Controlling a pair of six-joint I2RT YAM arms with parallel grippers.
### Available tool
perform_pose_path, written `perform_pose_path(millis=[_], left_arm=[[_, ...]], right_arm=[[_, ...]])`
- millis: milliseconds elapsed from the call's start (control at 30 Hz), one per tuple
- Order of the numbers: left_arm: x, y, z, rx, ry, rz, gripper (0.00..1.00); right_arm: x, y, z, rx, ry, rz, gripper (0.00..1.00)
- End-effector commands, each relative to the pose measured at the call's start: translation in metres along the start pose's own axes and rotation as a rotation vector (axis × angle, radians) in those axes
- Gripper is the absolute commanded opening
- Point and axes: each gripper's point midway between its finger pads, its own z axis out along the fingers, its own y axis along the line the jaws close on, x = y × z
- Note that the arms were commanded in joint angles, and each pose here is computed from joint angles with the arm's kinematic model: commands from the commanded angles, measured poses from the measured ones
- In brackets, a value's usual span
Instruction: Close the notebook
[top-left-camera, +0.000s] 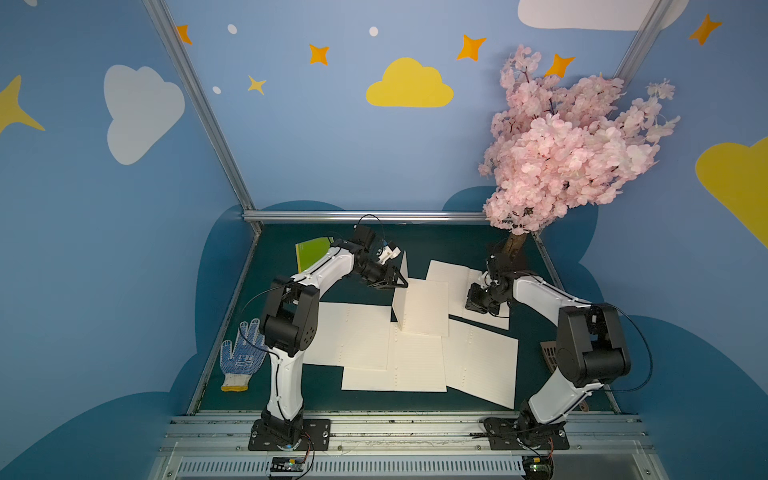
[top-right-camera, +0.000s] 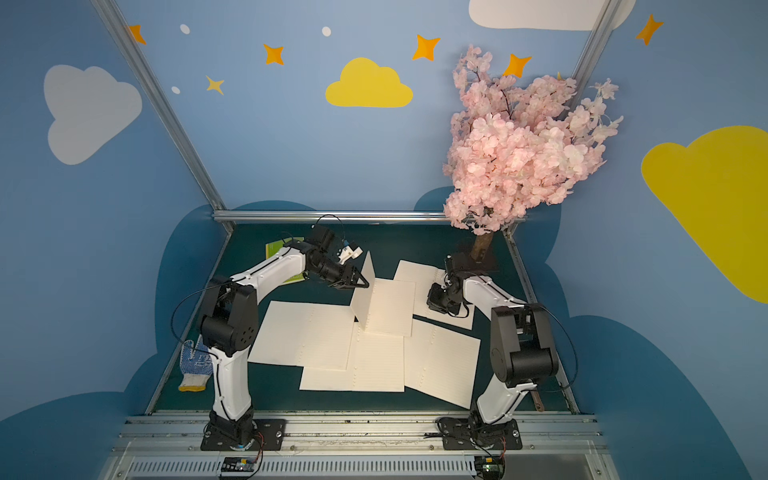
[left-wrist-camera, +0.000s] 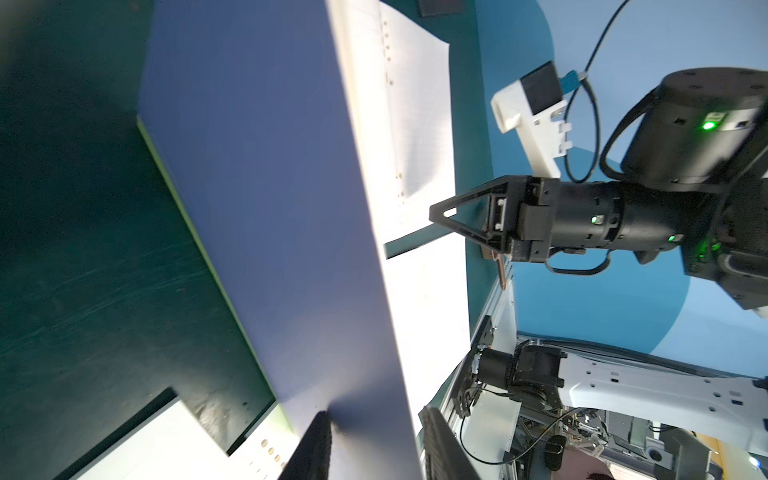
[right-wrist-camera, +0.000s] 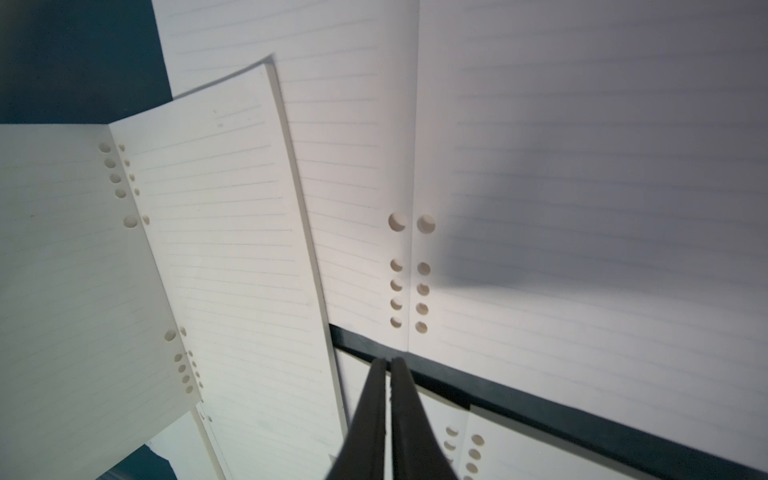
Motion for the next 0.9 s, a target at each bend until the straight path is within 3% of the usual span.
perform_pose_path(millis=[0, 333, 867], left_arm=[[-0.006, -0.026, 0.001, 0.085, -0.019, 0.043, 0.40], [-0.008, -0.042, 0.014, 0.150, -0.037, 0.075, 0.43], [-0.010, -0.041, 0.060, 0.003, -0.135, 0.132, 0.45]], right_arm=[[-0.005, 0.007, -0.007, -0.014, -0.011, -0.022, 0.11], [-0.007, 0.008, -0.014, -0.020, -0.023, -0.021, 0.13], [-0.009, 0.010, -0.022, -0.029, -0.039, -0.024, 0.17]])
